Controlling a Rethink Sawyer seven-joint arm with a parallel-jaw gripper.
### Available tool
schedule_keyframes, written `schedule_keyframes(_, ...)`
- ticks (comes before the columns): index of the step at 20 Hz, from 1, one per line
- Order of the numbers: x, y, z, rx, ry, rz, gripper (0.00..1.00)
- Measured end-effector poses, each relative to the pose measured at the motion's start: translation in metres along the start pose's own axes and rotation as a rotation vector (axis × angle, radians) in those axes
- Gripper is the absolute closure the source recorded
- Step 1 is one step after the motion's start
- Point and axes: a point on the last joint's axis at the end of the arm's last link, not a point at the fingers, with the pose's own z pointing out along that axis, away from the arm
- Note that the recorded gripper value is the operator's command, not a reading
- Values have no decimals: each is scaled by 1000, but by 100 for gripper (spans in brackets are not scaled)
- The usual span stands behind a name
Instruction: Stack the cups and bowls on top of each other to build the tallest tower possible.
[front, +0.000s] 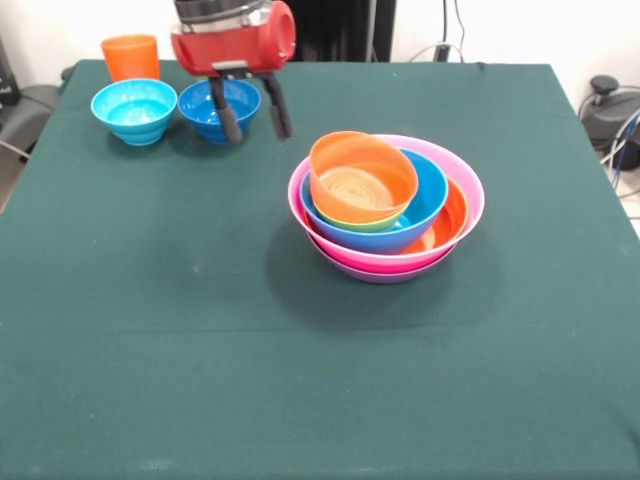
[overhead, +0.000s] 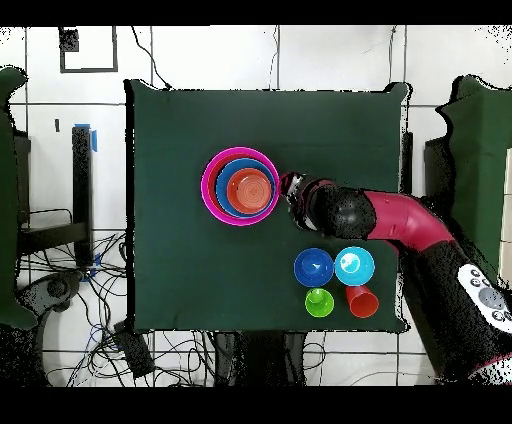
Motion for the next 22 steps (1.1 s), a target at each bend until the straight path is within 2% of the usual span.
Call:
schedule_keyframes(5,12,9,5,6,86,-22,0)
schedule_keyframes(8,14,13,1,7,119,-26,0)
schedule_keyframes(15,8,17,-13,0,131,-18,0)
schedule_keyframes(19,2,14,-33,4,108,-12,0)
schedule_keyframes(22,-3,4,-56,7,83,8,0)
